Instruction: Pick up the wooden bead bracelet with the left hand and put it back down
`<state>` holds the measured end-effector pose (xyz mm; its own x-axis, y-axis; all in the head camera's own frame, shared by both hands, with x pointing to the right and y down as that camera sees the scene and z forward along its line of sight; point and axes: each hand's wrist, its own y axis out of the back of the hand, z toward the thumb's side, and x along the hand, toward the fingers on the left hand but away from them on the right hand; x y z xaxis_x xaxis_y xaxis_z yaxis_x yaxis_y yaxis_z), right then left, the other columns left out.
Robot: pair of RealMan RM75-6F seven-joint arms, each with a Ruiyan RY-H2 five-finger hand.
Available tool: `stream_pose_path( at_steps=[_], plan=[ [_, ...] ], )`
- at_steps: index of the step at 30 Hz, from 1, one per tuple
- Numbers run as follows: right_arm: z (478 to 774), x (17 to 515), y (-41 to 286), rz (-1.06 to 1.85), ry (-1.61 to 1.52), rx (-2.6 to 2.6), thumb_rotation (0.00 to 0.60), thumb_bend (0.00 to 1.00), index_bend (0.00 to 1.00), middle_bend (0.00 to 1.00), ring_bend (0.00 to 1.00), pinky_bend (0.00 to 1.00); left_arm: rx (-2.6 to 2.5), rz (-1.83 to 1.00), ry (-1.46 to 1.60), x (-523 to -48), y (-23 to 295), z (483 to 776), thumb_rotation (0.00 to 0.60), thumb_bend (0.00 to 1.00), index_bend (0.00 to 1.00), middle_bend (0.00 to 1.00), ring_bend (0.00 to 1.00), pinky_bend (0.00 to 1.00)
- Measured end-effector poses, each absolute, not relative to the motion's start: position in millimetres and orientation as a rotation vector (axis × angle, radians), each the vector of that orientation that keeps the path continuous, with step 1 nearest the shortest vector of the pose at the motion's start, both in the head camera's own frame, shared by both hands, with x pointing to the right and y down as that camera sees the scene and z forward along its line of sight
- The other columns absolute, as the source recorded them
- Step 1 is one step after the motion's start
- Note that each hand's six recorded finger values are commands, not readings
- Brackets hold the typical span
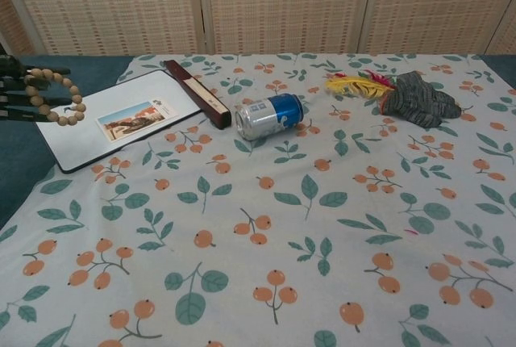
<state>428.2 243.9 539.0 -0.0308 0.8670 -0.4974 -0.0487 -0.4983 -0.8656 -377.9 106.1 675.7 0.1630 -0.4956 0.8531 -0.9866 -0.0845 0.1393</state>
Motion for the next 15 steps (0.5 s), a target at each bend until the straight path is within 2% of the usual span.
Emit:
stream_pose_path(
  at_steps=[7, 10, 11, 13, 15],
  plan=[
    [537.6, 429.3, 243.9, 1.623, -0.892, -1.527, 0.319, 0.19, 0.00, 0.00, 0.00, 0.00, 1.746, 0.848, -1.398, -372.3, 106.0, 673.0, 0.600, 1.00, 0.26, 0.68, 0.25, 0.00],
    [537.3, 429.2, 244.1, 1.623, -0.892, -1.527, 0.320, 0.19, 0.00, 0.00, 0.00, 0.00, 1.772, 0.863, -1.400, -372.2, 106.7, 672.6, 0.600, 0.99, 0.22, 0.64, 0.24, 0.00],
    [537.3, 429.2, 244.1, 1.623, -0.891, -1.526, 0.319, 0.19, 0.00, 0.00, 0.00, 0.00, 1.778, 0.866, -1.404, -372.5, 106.9, 672.4, 0.600, 0.96, 0.21, 0.63, 0.24, 0.00],
    [537.6, 429.1, 244.2, 1.625, -0.890, -1.526, 0.320, 0.19, 0.00, 0.00, 0.00, 0.00, 1.798, 0.874, -1.422, -374.0, 107.6, 671.3, 0.600, 0.83, 0.18, 0.57, 0.22, 0.00],
    [537.9, 428.7, 244.3, 1.624, -0.888, -1.527, 0.320, 0.19, 0.00, 0.00, 0.00, 0.00, 1.826, 0.888, -1.434, -374.8, 109.1, 670.1, 0.600, 0.75, 0.16, 0.53, 0.21, 0.00]
  ],
)
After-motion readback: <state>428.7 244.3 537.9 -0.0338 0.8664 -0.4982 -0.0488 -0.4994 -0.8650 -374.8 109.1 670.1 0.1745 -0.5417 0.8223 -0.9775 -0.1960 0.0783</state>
